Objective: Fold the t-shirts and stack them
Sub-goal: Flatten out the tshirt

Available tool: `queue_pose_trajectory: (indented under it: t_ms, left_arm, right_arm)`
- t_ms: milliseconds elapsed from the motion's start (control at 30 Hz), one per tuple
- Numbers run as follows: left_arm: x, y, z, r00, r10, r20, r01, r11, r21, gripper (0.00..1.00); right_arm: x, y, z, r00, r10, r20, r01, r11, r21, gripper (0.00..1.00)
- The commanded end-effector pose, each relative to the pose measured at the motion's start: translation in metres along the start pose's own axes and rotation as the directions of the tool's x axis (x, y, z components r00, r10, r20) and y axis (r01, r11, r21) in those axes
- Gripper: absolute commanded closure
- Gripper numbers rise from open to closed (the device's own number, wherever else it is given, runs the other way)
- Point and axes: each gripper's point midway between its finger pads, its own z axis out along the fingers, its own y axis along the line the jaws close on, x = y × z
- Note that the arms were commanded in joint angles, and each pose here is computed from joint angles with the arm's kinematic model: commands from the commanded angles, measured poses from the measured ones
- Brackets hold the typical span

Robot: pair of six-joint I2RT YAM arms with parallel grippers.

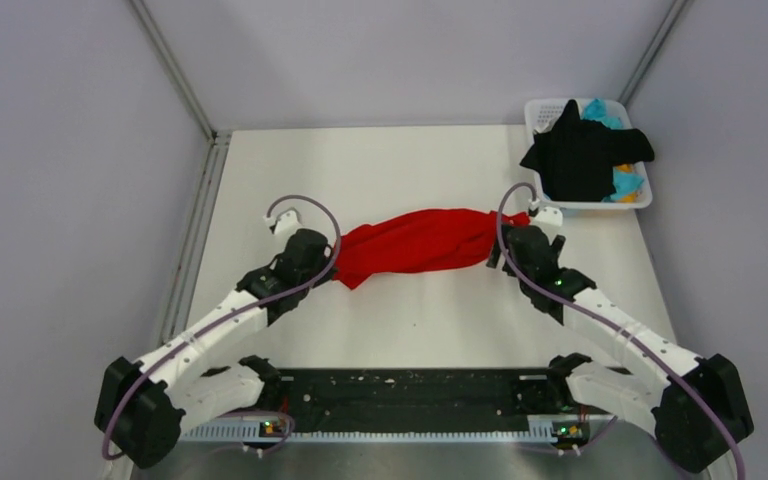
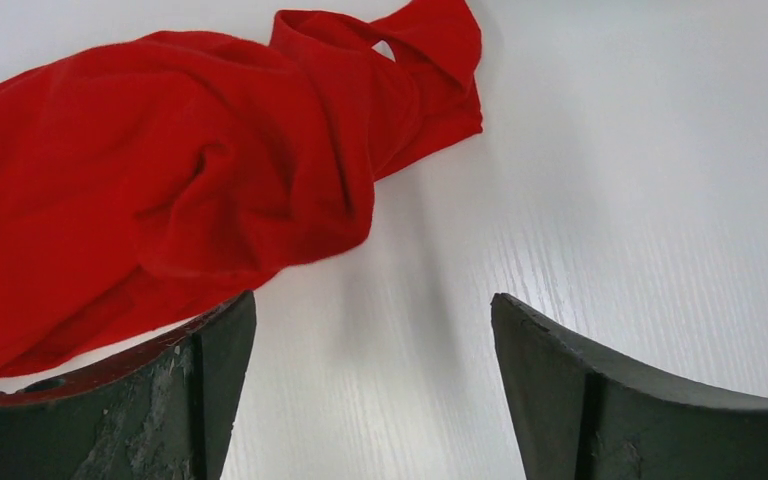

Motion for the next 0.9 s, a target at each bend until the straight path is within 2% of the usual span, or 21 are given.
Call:
queue_pose_trajectory:
  t_ms: [0,167,367,467,733,867]
  left_arm:
    - [-0.019,0.025,-0.010,0.990,-0.040,0.134,0.050,0.996,-0.074,1.00]
    - [-0.028,0.033,-0.018,0.984,-0.040,0.176,0.059,0.993,-0.100,1.00]
    - [-0.028,0.036,-0.018,0.984,-0.034,0.177,0.055,0.992,-0.114,1.00]
    - [-0.026,0.037,-0.018,0.985,-0.032,0.171,0.053,0.991,-0.122,1.00]
    - [-0.022,0.034,-0.012,0.990,-0.020,0.141,0.038,0.991,-0.128,1.00]
    - [-0.020,0.031,-0.011,0.993,-0.010,0.121,0.026,0.992,-0.126,1.00]
  right_arm:
    - [-0.033,0.017,0.000,0.995,0.081,0.063,-0.078,0.996,-0.040,0.17]
    - [-0.037,0.044,-0.005,0.983,0.175,0.055,-0.162,0.970,-0.182,0.20]
    - [-0.026,0.020,0.010,0.971,0.239,0.020,-0.236,0.966,-0.104,0.29]
    - [-0.016,0.012,0.019,0.962,0.273,-0.024,-0.274,0.953,-0.126,0.33]
    - [0.008,0.035,0.019,0.959,0.264,-0.105,-0.284,0.905,-0.317,0.35]
    - [0.006,0.031,0.028,0.960,0.272,-0.067,-0.280,0.911,-0.302,0.46]
